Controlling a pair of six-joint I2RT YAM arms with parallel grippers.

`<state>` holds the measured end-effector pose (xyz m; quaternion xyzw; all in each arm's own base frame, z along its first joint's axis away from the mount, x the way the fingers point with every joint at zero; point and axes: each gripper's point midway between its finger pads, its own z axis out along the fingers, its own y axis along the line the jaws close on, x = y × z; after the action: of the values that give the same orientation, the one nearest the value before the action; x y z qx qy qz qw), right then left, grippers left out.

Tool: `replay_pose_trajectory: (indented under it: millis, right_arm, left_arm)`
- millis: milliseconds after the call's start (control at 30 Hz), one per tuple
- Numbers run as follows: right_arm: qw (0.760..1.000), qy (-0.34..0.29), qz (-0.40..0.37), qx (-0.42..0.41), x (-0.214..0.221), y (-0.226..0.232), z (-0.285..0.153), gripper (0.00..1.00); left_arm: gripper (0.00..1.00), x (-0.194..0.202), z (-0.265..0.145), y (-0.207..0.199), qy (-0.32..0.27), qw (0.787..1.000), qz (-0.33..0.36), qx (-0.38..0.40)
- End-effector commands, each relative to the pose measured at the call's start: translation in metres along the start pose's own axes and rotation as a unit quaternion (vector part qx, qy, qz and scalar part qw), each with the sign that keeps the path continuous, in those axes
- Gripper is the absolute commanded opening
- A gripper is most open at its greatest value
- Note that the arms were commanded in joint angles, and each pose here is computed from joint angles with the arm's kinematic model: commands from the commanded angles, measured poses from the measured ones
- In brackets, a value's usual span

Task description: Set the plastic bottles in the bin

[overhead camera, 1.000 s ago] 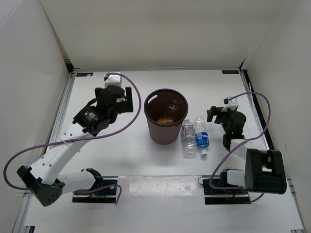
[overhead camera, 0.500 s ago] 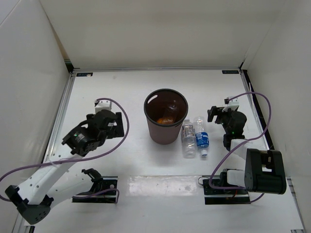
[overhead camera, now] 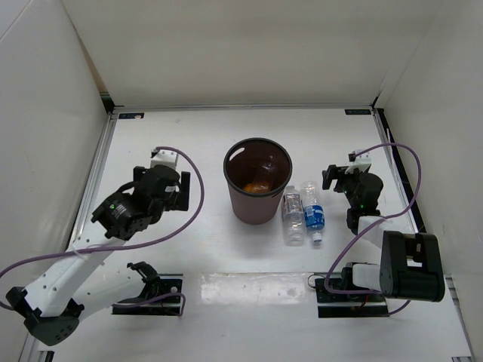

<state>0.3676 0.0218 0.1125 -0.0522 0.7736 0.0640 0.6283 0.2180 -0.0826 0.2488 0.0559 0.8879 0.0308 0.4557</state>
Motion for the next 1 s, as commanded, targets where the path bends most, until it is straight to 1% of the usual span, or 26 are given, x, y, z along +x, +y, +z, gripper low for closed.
replay_pose_trajectory:
  millis: [0, 67, 133, 367, 633, 833, 967]
  right_arm:
    - [0.999, -0.038, -0.010, 0.003, -0.027, -0.003, 0.004, 0.90]
    - [0.999, -0.041, -0.010, 0.002, -0.029, -0.002, 0.005, 0.90]
    - [0.999, -0.041, -0.011, 0.000, -0.029, -0.002, 0.005, 0.90]
    - [0.999, -0.041, -0.011, 0.001, -0.030, -0.002, 0.004, 0.90]
    - [0.999, -0.041, -0.010, 0.001, -0.029, -0.002, 0.005, 0.90]
    - [0.999, -0.041, -0.011, 0.000, -0.030, -0.002, 0.004, 0.90]
    - [0.999, -0.044, -0.013, 0.001, -0.031, -0.002, 0.005, 0.90]
  left_arm:
    - [1.00, -0.012, -0.004, 0.008, -0.027, 1.000, -0.008, -0.014]
    - [1.00, -0.010, 0.001, 0.005, -0.026, 1.000, -0.012, -0.003]
    - [1.00, -0.008, 0.002, 0.008, -0.017, 1.000, -0.022, -0.007]
    - [1.00, -0.006, 0.008, 0.013, -0.010, 1.000, -0.016, -0.022]
    - [1.00, -0.001, 0.022, 0.007, 0.026, 0.999, 0.011, -0.035]
    - [1.00, -0.004, 0.020, 0.012, 0.012, 0.999, 0.007, -0.042]
    - [1.00, -0.004, 0.019, 0.013, 0.013, 0.999, 0.005, -0.042]
